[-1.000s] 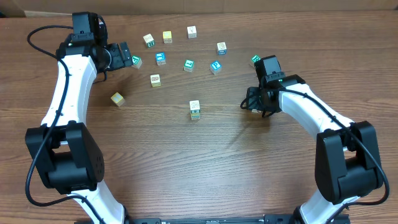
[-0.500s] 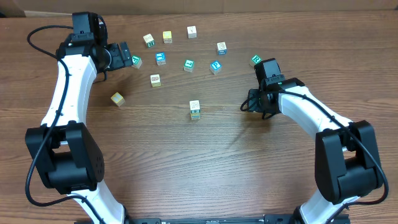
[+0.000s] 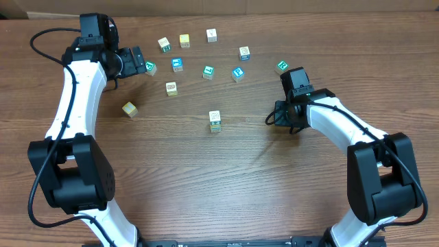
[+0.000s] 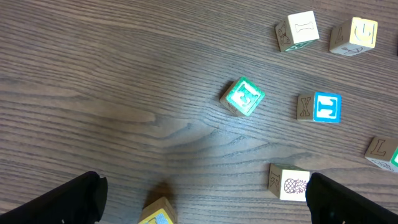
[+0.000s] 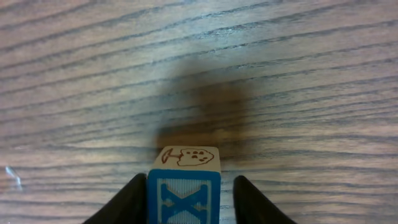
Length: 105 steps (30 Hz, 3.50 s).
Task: Form a tower
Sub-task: 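Raise the blue X block off the table with the right gripper, then carry the blue X block leftward over the centre stack, then lower the blue X block onto the top of the stack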
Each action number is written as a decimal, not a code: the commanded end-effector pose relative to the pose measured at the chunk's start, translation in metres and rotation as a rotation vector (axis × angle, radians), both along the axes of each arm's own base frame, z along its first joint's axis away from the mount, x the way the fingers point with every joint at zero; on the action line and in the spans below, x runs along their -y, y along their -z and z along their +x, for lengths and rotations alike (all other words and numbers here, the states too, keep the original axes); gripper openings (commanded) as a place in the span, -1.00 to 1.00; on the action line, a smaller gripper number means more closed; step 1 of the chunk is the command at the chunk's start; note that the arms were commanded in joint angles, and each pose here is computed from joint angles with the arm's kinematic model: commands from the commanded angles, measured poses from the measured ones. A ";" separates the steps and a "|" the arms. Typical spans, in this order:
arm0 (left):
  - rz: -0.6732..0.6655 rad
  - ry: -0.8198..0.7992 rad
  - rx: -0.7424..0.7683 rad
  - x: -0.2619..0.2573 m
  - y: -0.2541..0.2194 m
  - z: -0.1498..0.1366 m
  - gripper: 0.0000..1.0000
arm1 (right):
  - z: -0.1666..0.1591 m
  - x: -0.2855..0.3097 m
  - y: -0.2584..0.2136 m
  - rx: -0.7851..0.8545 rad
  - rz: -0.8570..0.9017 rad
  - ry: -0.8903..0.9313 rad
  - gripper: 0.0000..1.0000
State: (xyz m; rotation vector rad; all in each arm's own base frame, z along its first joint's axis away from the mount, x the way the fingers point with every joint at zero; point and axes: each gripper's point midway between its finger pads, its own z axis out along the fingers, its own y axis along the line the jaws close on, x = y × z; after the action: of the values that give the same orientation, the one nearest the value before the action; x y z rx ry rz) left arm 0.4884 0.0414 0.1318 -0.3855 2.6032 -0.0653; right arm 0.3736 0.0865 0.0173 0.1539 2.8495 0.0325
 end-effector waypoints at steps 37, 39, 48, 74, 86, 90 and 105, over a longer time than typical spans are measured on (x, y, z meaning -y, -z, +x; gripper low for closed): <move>-0.002 -0.001 0.031 0.003 -0.013 0.000 0.99 | 0.021 -0.006 -0.033 0.036 -0.001 -0.005 -0.46; -0.002 -0.001 0.031 0.003 -0.013 0.000 0.99 | 0.026 -0.008 -0.046 0.042 0.002 -0.005 -0.46; -0.002 -0.002 0.031 0.003 -0.013 0.000 0.99 | 0.044 -0.035 -0.138 0.077 0.105 -0.048 -0.48; -0.002 -0.001 0.031 0.003 -0.013 0.000 0.99 | -0.039 -0.190 -0.170 0.031 0.206 -0.171 -0.58; -0.002 -0.001 0.031 0.003 -0.013 0.000 0.99 | -0.036 -0.196 -0.166 0.113 0.115 -0.170 -0.58; -0.002 -0.001 0.031 0.003 -0.013 0.000 0.99 | -0.034 -0.198 -0.152 0.089 0.096 -0.170 -0.57; -0.002 -0.002 0.031 0.003 -0.013 0.000 0.99 | -0.024 -0.207 -0.097 0.015 0.036 -0.178 -0.56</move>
State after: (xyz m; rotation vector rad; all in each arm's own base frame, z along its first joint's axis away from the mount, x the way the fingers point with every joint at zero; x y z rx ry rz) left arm 0.4884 0.0414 0.1318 -0.3855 2.6032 -0.0653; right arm 0.3490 0.2921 0.1140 -0.0858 2.8525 0.1259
